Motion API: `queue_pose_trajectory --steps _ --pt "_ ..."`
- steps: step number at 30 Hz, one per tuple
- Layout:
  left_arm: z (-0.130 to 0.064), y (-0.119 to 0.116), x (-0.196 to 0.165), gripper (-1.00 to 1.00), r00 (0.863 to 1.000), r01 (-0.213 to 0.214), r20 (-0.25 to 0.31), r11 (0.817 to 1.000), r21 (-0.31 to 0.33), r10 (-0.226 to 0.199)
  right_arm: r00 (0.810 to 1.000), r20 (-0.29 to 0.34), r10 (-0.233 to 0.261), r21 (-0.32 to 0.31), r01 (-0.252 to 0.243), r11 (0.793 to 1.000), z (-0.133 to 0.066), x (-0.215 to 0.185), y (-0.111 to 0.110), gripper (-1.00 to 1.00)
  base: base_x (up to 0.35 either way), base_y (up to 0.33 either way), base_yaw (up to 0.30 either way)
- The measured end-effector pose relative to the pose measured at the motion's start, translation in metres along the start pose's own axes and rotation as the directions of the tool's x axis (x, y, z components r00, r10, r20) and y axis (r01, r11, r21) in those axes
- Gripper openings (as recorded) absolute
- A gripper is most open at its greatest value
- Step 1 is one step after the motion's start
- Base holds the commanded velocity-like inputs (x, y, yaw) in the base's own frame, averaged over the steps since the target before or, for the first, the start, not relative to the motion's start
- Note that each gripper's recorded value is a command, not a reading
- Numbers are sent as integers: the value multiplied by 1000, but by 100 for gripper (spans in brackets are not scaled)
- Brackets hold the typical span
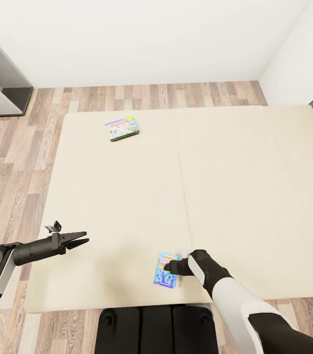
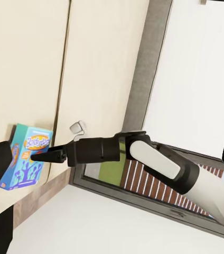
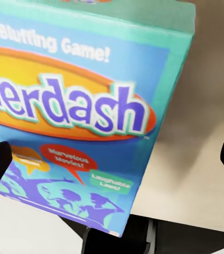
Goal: Put all the toys in the child's room - the three board games (two on the bed and one on the table), the two jigsaw puzzles on the table, and the tennis ball on the table - inside the toy box on the table in the child's room.
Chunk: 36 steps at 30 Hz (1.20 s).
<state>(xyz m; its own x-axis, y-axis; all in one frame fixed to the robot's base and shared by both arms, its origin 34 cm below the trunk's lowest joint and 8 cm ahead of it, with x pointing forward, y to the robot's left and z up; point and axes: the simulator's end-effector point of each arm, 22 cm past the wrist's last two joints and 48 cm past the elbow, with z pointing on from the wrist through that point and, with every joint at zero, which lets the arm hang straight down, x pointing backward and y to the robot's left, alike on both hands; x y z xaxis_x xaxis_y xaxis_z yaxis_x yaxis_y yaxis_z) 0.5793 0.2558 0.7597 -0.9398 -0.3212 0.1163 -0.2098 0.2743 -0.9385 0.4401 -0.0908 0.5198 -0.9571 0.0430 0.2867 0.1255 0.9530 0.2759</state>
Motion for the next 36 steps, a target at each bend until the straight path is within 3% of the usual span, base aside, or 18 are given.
queue_pose_trajectory --steps 6,36 --pt "0 0 0 100 1000 0 0 1000 0 0 1000 -11 19 -11 -20 1000 1 3 2 100 0 11 0" --pt "0 0 0 100 1000 0 -1 1000 0 0 1000 -14 0 -1 0 1000 0 3 0 100 0 9 0"
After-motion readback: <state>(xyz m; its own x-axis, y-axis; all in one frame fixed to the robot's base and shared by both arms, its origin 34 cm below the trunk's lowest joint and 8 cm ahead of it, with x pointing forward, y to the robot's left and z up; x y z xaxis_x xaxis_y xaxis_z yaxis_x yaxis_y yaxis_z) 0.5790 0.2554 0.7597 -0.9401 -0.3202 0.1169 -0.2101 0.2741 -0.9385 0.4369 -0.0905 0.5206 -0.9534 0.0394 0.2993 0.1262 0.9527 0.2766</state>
